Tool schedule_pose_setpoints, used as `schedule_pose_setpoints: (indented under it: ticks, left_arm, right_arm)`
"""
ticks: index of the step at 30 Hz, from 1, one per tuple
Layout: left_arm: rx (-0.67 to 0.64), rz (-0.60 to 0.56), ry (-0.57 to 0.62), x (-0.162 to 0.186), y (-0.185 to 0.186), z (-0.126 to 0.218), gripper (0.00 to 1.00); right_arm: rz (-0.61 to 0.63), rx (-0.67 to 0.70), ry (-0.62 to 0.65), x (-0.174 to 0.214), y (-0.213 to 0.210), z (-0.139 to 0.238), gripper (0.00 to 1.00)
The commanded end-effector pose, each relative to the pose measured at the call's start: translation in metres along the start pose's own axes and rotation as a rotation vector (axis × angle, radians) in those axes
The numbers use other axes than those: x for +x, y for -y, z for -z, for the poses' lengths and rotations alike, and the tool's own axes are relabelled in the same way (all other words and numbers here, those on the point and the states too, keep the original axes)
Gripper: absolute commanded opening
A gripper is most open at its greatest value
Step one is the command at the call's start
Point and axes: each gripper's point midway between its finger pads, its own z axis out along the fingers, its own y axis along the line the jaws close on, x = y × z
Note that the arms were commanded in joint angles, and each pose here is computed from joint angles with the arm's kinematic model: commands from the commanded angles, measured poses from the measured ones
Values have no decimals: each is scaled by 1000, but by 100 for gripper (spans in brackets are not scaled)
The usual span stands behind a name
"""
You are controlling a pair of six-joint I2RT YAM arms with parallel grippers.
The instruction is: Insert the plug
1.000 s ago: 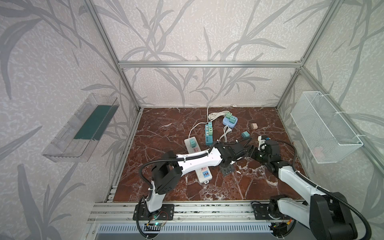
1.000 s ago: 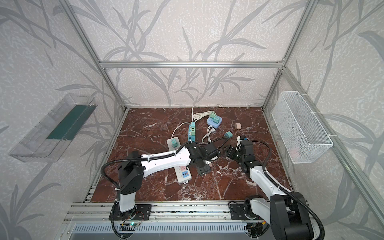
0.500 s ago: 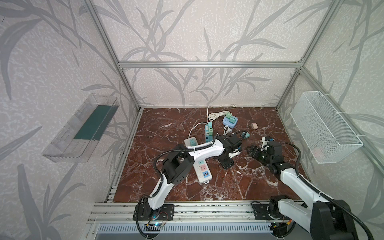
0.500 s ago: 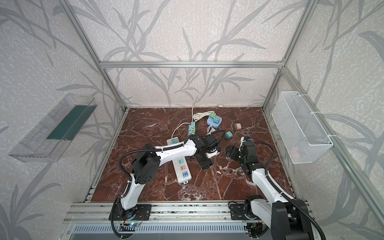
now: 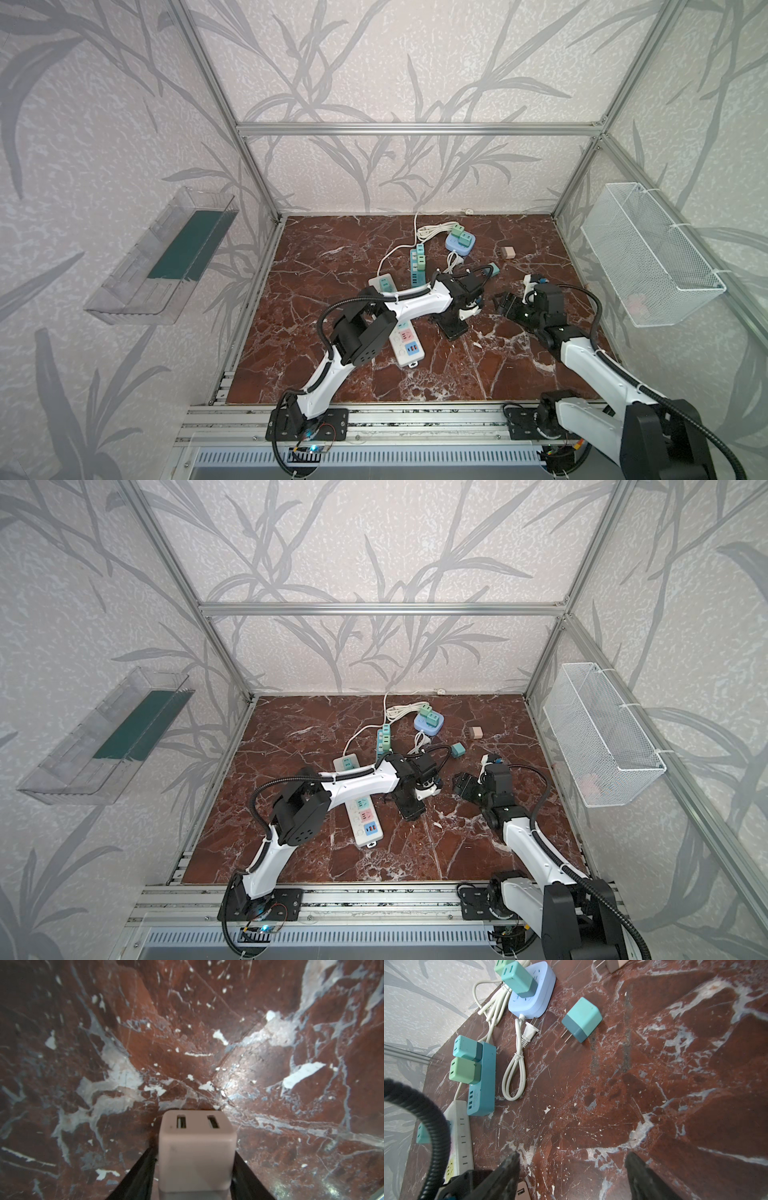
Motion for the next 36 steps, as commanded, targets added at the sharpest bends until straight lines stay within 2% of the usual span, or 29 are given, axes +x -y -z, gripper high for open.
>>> schedule_pose_setpoints:
  ticks: [1, 6, 9, 14, 20, 22, 24, 31, 36]
  left_arm:
    - [-8, -8, -26, 3, 1, -3, 52]
    - [-28, -14, 3, 0, 2, -2, 41]
    - [-47, -12, 100, -8, 2, 12, 38]
    - [-89, 12, 387, -24, -2, 49, 32]
    - [-90, 33, 840, -35, 3, 106, 29]
    - [-85, 29, 977, -35, 5, 123, 28]
    - [-74, 6, 1055, -34, 9, 132, 26]
    - [-78, -67, 1279, -27, 17, 148, 23]
    - [-72, -102, 1237, -24, 21, 142, 23]
  right_arm:
    - [8, -9, 10, -1, -1, 4, 79]
    - [9, -30, 6, 0, -5, 6, 79]
    - [4, -55, -12, 2, -10, 4, 78]
    - [11, -128, -45, 5, -23, 0, 75]
    - [48, -186, -118, 4, -46, 7, 69]
    - [127, -209, -169, 8, -64, 15, 66]
    - [213, -209, -216, 14, -79, 23, 63]
    - [437, -285, -309, 27, -133, 54, 44]
    - [519, -288, -360, 36, -148, 57, 42]
